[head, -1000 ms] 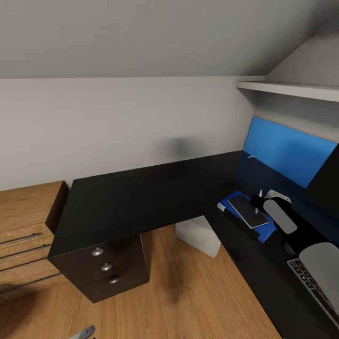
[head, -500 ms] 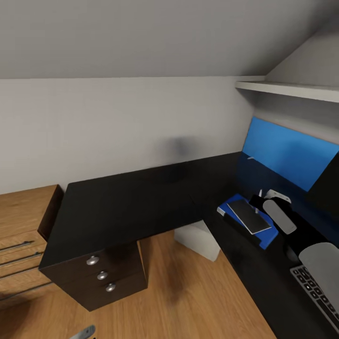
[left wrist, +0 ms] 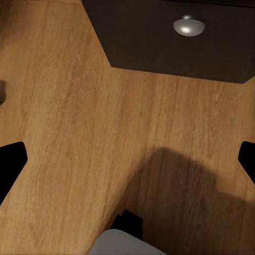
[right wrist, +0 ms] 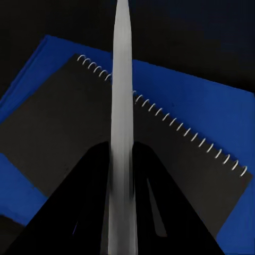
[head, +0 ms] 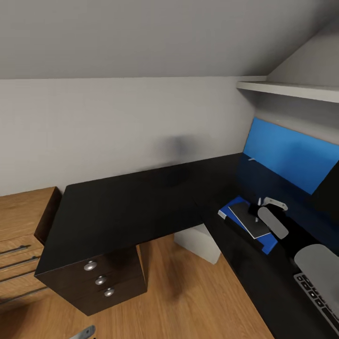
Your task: In the bedroom, organize the workspace by keeping the computer under the desk, ensuring the monitor is on the desk, placing the keyboard on the desk next to the monitor, placing the mouse on the desk next to the keyboard, moving the folder from the swivel chair onto the desk next to the mouse, stacking the notebook on top of the folder with the pen on top of the notebook, and positioning the swivel chair next to the desk.
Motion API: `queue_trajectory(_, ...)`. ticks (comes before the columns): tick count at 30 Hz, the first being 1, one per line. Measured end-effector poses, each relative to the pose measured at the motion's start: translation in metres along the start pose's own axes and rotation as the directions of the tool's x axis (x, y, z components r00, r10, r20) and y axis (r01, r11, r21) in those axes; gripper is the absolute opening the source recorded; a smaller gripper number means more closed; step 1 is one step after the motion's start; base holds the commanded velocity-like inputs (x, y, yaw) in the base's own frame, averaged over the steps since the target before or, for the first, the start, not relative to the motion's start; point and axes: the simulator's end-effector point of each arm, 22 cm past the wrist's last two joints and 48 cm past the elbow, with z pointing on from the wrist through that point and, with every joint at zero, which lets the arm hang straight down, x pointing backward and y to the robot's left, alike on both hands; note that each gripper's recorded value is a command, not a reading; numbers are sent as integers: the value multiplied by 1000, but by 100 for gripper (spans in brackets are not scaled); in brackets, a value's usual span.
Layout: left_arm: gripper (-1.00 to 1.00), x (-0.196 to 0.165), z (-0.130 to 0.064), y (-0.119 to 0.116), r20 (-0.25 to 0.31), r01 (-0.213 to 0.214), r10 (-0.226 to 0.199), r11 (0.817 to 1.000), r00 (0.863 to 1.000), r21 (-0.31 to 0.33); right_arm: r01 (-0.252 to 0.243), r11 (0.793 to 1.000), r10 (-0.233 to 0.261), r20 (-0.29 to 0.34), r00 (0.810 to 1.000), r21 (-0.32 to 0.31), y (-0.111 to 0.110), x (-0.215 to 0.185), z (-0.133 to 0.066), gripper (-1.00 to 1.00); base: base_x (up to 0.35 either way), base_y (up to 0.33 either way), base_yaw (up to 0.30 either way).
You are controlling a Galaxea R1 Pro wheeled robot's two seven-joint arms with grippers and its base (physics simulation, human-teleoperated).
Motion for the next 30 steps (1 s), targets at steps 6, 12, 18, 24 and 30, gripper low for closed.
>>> queue_trajectory(6,100,0,0,0,0,0,0,1000,1000,0,40,999,-40,5,999,26,3,11,4,-100,0,0,0)
queue_trajectory(12,100,0,0,0,0,1,-1,1000,1000,0,50,998,-51,15,999,42,3,16,7,-100,1,0,0)
queue_trajectory(18,100,0,0,-1,0,0,0,1000,1000,1,42,998,-44,21,999,55,-2,17,9,-100,168,0,0)
queue_trajectory(24,100,0,0,-1,0,0,0,1000,1000,2,43,996,-43,10,999,73,-9,22,13,-100,25,0,0)
queue_trajectory(30,100,1,0,-1,-1,0,0,1000,1000,2,43,996,-43,1,999,84,-14,26,15,-100,2,0,0)
